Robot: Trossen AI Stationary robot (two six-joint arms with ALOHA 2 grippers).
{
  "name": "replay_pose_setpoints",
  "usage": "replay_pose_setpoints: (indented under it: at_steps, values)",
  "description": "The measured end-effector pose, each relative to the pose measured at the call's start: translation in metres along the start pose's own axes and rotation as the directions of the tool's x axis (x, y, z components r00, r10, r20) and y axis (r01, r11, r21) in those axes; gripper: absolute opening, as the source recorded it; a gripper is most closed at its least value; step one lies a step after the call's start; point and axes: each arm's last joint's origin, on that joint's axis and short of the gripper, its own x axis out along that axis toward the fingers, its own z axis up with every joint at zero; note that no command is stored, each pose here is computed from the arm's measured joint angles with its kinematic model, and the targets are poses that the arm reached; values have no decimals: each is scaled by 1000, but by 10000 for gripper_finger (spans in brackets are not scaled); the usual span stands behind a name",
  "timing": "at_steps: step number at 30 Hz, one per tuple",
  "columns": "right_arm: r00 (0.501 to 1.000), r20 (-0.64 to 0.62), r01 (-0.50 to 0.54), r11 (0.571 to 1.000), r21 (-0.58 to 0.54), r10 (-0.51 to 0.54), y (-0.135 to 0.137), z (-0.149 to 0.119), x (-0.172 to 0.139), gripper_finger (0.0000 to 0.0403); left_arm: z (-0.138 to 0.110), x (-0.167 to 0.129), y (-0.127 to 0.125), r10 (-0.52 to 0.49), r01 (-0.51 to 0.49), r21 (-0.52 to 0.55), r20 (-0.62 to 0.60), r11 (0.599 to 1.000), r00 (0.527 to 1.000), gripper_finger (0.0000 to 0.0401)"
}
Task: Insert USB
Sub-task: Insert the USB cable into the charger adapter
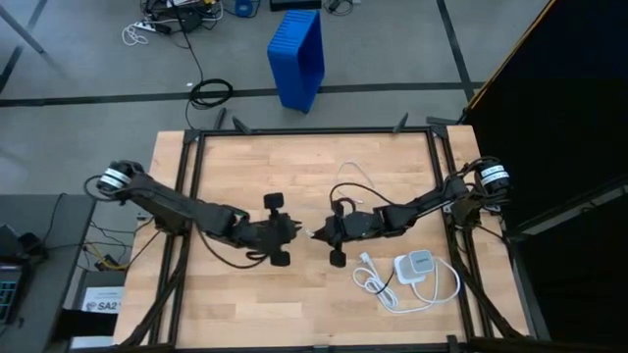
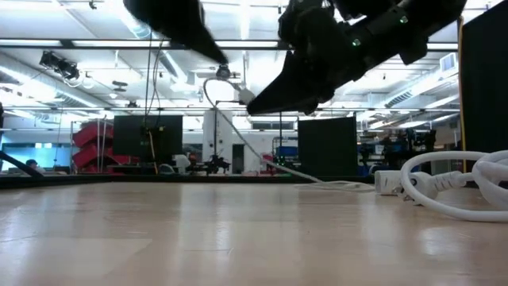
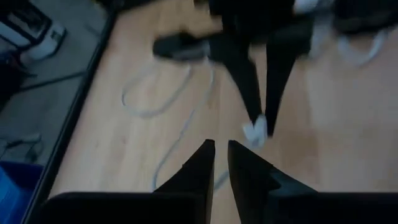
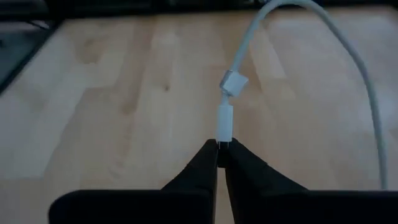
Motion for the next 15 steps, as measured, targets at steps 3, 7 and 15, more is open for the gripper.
replay_pose_setpoints:
  at_steps: [3,7,15]
  values:
    - [995,101,-23,999,28,21,-2,-10,-6,0,0,-4,-9,-73,74,1,95,997,993,31]
    - [972,227,-78,995,61,62,-7,-30,-22,0,-11,-2,-18,-99,98,18,130,995,987,31]
    - [899,428,-147,985,92,94,-8,-40,-47,0,-43,25,-25,-177,224,-42,480,974,859,43]
